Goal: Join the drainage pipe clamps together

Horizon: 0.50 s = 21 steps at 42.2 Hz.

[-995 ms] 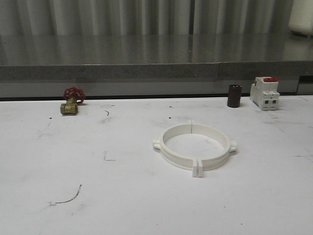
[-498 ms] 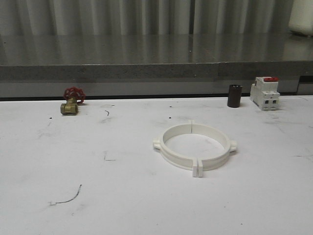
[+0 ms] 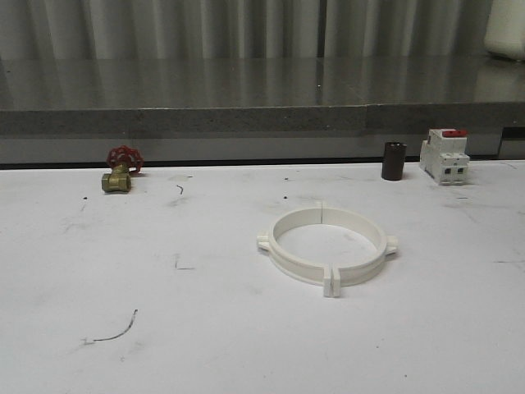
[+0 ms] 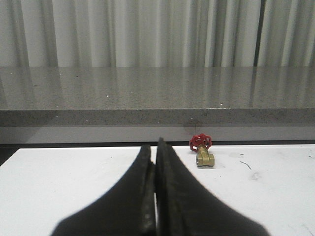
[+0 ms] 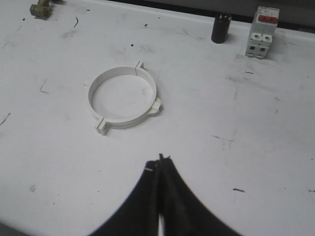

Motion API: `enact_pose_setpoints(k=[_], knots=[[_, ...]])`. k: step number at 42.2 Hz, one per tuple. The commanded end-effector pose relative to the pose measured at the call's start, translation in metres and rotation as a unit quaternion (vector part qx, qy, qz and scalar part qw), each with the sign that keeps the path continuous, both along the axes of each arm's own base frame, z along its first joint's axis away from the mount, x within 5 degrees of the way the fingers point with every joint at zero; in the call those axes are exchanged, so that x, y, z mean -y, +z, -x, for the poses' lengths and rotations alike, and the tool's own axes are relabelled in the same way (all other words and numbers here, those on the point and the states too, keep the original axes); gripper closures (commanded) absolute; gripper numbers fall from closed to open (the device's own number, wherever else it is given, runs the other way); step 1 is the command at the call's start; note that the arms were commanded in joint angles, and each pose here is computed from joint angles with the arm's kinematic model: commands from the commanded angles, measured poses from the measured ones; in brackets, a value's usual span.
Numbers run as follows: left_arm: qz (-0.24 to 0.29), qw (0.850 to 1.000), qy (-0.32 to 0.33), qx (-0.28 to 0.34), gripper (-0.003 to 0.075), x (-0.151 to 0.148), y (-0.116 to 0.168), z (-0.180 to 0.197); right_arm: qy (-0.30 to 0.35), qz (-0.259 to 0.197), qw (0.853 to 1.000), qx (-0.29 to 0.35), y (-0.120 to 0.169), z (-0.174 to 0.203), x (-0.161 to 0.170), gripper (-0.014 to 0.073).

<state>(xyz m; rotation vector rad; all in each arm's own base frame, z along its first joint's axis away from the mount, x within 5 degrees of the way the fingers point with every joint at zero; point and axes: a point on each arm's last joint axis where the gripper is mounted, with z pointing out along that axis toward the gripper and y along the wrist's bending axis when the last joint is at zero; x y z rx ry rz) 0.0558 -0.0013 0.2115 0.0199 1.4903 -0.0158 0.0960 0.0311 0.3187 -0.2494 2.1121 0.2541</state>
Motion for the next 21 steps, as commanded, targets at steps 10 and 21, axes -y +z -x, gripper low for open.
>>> enact_pose_setpoints(k=[10,21], knots=[[0.006,1.000,-0.001,0.030,0.0741,0.000,-0.001,0.000,-0.114,-0.018,0.967,0.227,-0.039,0.045,0.026,0.0711],[0.006,1.000,-0.001,0.029,0.0741,0.000,-0.001,0.000,-0.141,-0.025,0.944,0.298,-0.096,0.045,0.030,0.0711]])
